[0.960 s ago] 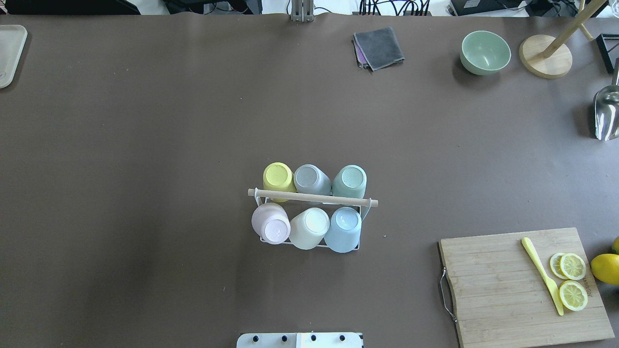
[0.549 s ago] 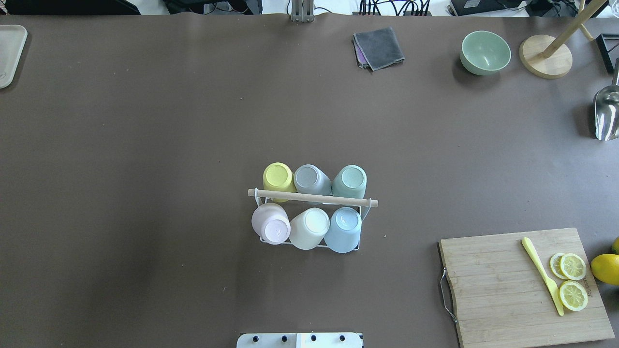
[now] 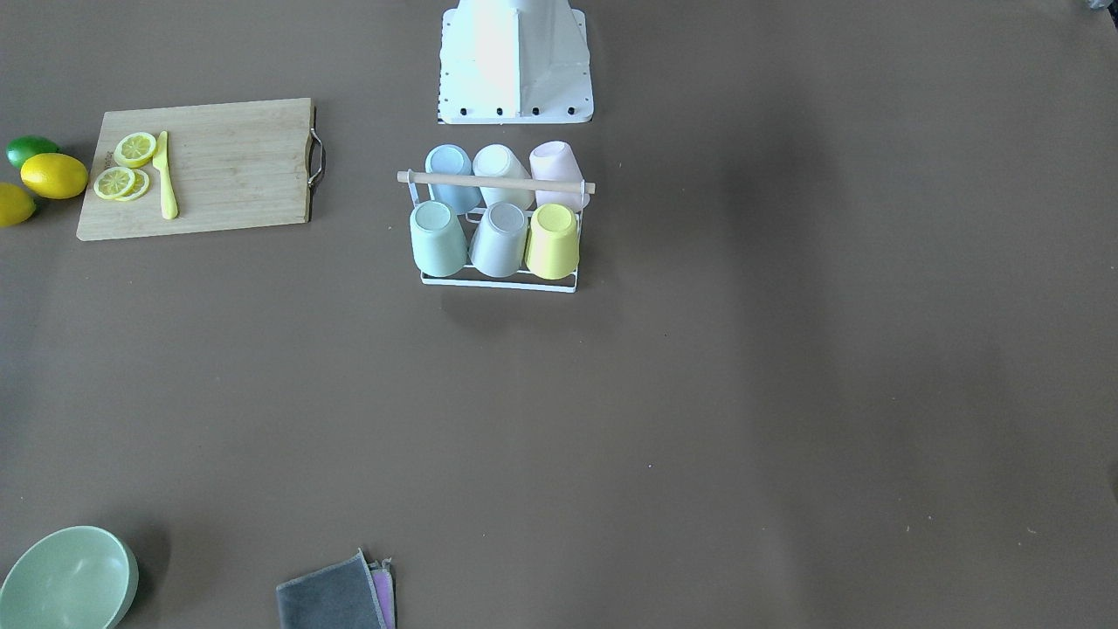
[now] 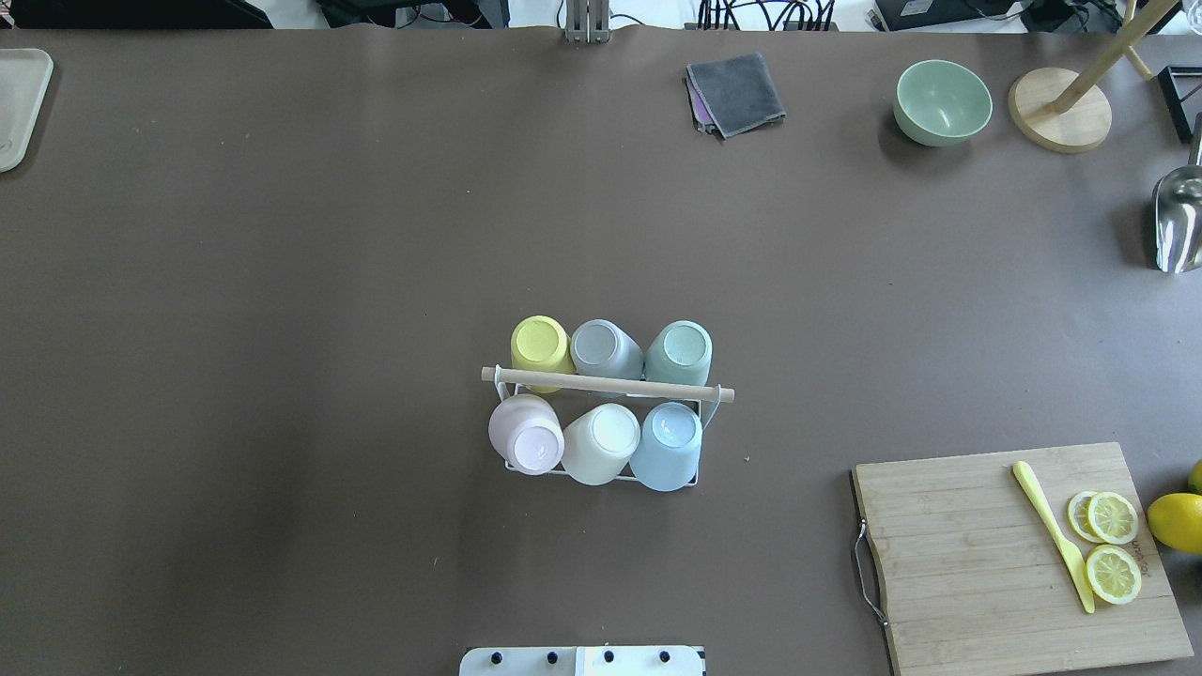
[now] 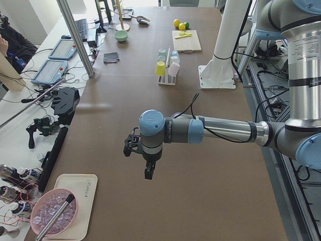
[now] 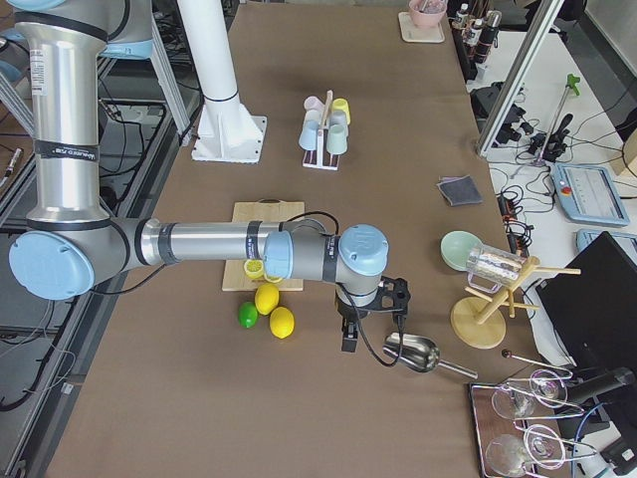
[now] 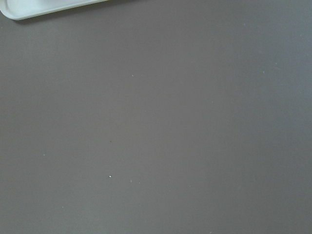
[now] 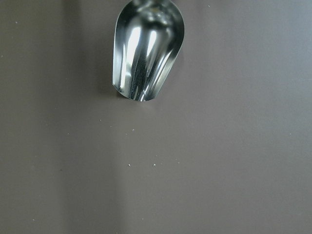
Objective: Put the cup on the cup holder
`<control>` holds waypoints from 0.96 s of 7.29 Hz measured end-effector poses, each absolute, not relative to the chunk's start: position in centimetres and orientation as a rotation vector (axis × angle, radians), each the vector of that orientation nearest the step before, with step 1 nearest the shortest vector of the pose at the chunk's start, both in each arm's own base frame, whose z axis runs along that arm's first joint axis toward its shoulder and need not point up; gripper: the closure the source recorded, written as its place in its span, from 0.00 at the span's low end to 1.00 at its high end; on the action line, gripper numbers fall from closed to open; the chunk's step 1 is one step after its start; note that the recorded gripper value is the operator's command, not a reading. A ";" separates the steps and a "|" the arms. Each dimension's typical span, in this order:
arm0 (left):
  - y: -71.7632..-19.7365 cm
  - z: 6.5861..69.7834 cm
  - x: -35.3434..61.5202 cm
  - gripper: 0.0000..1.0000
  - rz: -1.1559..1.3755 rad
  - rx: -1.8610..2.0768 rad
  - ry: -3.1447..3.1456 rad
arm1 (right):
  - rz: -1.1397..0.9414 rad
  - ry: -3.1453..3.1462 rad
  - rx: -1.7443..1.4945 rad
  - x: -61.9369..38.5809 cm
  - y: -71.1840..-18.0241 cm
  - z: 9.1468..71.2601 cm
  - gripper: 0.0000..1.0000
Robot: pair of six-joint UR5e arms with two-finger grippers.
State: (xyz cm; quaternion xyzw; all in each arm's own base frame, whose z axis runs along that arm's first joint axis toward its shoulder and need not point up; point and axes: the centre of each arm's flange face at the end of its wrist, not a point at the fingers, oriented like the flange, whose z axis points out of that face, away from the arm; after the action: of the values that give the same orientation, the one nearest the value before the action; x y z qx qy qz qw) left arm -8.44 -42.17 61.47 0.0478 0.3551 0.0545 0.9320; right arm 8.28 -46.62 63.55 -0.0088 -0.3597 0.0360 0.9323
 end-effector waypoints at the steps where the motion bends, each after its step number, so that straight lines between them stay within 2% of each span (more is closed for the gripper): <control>1: -42.0 61.6 -8.4 0.02 0.110 0.095 0.729 | 0.073 -0.736 -0.017 8.3 -46.6 63.5 0.00; 7: -41.8 62.1 -8.4 0.02 0.104 0.089 0.736 | 0.072 -0.739 -0.013 8.3 -46.6 63.3 0.00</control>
State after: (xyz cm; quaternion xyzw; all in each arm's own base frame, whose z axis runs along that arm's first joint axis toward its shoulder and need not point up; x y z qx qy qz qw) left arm -8.42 -41.80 62.08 0.0434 0.3593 0.0510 0.9308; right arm 8.25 -46.57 63.29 -0.0063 -0.3612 0.0351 0.9318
